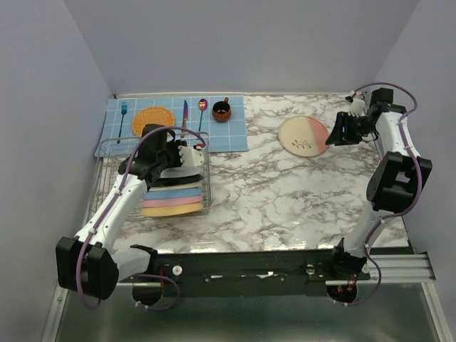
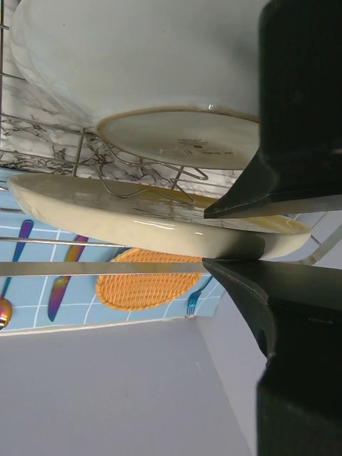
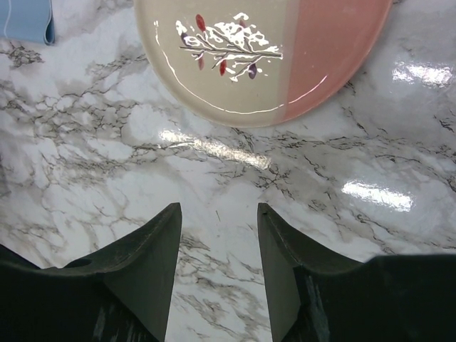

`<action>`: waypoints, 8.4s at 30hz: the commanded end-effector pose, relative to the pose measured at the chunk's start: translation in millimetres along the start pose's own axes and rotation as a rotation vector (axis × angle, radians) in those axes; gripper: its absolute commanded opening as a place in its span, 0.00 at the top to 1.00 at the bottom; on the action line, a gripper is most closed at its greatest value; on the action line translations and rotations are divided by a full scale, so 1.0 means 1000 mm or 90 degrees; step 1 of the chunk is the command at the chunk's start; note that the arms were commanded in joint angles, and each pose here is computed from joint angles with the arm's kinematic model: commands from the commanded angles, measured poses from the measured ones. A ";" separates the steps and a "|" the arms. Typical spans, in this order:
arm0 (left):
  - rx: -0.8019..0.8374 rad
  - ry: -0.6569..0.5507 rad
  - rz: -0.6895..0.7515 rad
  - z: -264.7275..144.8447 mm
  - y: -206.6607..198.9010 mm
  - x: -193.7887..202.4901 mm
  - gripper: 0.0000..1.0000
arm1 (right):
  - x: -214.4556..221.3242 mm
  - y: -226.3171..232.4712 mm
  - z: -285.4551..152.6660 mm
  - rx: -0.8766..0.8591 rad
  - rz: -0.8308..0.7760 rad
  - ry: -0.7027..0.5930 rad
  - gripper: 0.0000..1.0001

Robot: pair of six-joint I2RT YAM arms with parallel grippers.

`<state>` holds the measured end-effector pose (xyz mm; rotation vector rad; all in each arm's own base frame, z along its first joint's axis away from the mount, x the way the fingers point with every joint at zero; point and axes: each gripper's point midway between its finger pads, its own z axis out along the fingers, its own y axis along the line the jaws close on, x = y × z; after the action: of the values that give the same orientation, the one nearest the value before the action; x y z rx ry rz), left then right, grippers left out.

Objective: Unload the plates from the dish rack
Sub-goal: Unload the plate from the dish rack, then place the plate at the center of the board.

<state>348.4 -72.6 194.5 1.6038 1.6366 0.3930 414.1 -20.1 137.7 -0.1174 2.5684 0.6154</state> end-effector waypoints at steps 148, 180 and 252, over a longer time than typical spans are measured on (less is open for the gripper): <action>0.155 -0.357 -0.245 -0.145 0.054 -0.191 1.00 | 0.067 0.357 -0.038 -0.351 -0.719 -0.101 0.99; 0.016 -0.312 -0.212 -0.145 0.049 -0.153 0.32 | -0.073 0.186 -0.018 -0.188 -0.283 -0.161 0.99; 0.088 -0.254 -0.204 -0.124 -0.007 -0.125 0.36 | -0.048 -0.006 0.077 -0.255 0.148 -0.078 0.80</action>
<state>246.0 -158.7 310.6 1.3708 1.5810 -0.2131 487.4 8.8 89.5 0.1294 2.3715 1.1684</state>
